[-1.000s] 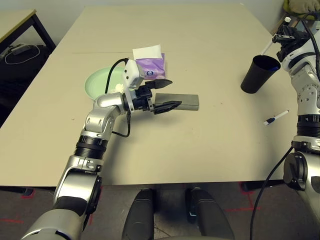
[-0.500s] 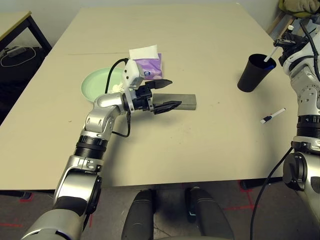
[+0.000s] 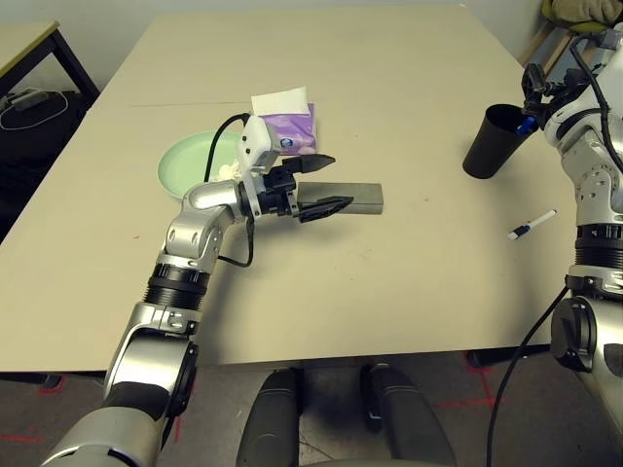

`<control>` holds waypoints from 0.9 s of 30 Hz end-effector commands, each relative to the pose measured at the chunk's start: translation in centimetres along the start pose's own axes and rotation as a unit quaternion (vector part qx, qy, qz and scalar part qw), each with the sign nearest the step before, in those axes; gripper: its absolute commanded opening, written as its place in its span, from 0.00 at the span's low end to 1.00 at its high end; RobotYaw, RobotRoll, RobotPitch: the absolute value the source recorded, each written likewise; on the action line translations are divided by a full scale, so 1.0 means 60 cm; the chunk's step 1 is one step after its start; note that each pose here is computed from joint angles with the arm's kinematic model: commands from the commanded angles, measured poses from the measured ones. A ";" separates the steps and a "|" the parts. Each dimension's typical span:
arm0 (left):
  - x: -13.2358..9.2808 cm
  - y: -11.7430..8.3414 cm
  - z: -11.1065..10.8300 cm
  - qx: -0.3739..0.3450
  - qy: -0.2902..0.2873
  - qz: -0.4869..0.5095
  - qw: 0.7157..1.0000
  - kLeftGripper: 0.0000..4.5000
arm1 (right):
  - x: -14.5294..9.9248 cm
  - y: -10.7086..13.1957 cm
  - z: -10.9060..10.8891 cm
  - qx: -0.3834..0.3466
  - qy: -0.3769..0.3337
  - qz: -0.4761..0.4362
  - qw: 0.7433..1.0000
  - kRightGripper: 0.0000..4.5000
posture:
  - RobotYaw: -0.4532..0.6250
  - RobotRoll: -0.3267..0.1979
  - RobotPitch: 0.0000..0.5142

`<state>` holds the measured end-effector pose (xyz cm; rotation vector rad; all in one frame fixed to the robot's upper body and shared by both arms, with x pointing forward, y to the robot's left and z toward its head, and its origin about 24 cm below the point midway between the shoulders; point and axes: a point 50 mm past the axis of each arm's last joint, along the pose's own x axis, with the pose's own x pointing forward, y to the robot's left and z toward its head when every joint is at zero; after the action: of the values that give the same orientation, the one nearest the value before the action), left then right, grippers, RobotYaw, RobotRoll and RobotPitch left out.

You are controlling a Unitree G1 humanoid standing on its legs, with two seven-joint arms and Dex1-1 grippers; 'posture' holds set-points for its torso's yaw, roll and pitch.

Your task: Organize and tidy the items on the table.

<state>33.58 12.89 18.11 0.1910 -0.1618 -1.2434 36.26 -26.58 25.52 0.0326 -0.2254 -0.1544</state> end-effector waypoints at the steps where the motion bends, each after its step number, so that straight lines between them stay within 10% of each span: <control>1: -0.005 0.001 -0.006 -0.003 0.002 0.008 1.000 1.00 | -0.001 -0.001 0.002 -0.022 -0.003 0.012 1.000 0.99 | 0.49 0.62 0.23; 11: 0.001 -0.007 -0.009 -0.005 -0.002 0.005 1.000 1.00 | -0.028 0.028 -0.032 -0.114 0.027 0.380 0.918 0.99 | 0.49 0.62 0.25; 27: -0.003 -0.014 -0.013 -0.008 -0.006 0.008 1.000 1.00 | -0.065 -0.071 -0.066 -0.445 0.274 0.609 0.596 0.99 | 0.52 0.62 0.30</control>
<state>33.11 12.84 17.27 0.1658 -0.1646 -1.2250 33.20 -29.34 21.26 -1.0003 0.4157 1.1129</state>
